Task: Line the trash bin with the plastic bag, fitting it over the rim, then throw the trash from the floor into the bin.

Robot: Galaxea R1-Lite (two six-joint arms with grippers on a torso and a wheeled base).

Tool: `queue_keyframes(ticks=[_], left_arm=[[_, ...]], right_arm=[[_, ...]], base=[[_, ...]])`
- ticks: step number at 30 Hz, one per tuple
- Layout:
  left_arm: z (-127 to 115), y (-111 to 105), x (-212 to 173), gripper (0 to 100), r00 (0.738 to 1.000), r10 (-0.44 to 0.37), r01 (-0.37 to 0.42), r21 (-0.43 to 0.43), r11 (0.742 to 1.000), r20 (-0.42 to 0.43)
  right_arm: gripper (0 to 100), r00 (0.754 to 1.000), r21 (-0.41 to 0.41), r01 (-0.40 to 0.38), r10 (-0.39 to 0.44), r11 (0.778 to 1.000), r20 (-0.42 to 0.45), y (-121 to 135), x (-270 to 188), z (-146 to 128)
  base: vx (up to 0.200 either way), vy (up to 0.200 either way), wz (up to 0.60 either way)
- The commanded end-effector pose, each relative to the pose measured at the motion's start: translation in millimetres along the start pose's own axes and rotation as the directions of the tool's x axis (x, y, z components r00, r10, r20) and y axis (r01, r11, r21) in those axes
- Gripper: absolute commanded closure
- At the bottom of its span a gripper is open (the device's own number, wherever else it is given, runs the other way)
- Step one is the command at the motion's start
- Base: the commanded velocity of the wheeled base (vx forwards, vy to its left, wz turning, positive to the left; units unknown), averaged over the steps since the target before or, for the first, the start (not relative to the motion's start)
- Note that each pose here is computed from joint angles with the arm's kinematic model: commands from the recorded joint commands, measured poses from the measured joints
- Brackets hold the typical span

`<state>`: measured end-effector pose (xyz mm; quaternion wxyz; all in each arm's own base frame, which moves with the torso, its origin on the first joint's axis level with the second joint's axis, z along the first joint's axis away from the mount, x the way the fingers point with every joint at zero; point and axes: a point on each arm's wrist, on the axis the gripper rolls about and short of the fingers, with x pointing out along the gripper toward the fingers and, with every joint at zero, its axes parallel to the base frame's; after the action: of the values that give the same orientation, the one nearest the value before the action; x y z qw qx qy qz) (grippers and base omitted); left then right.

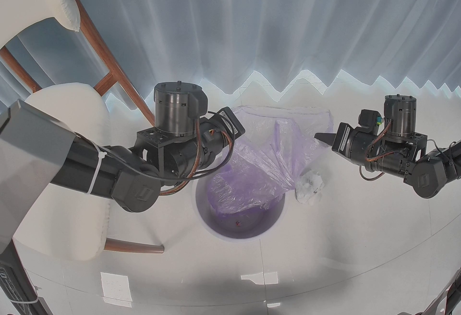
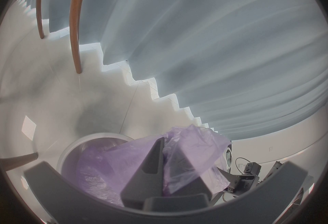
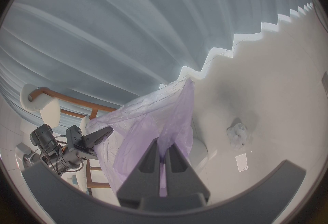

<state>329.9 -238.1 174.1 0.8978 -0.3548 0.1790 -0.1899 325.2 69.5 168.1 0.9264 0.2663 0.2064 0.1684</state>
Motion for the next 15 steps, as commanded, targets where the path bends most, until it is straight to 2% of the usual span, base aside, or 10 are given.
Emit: queue_keyframes(ticks=[1,6,9,10,13,15], left_arm=[[2,1,0,100,1.000,0.002,-0.002,-0.004,1.000,0.007],[12,4,-2,100,1.000,-0.001,0.002,-0.052,0.999,0.022],[16,4,-6,100,1.000,0.006,-0.005,-0.051,0.999,0.017],[22,10,-8,100,0.999,0.032,-0.032,-0.039,0.999,0.007],[37,11,-17,100,0.999,0.050,-0.050,-0.006,0.999,-0.019],[39,15,-25,100,0.992,0.087,-0.083,0.055,0.995,-0.087]], right_arm=[[100,1.000,-0.003,-0.006,0.006,1.000,0.013,3,-6,3],[100,1.000,0.004,0.009,-0.009,1.000,-0.011,0,-15,-6],[100,1.000,0.007,0.012,-0.012,1.000,-0.019,-1,-18,-10],[100,1.000,0.008,0.003,-0.003,1.000,-0.019,0,-20,-10],[100,0.999,0.039,-0.042,0.043,0.998,-0.027,4,-31,-8],[100,0.996,0.067,-0.075,0.077,0.995,-0.039,5,-40,-7]], base=[[0.000,0.000,0.00],[0.000,0.000,0.00],[0.000,0.000,0.00],[0.000,0.000,0.00],[0.000,0.000,0.00],[0.000,0.000,0.00]])
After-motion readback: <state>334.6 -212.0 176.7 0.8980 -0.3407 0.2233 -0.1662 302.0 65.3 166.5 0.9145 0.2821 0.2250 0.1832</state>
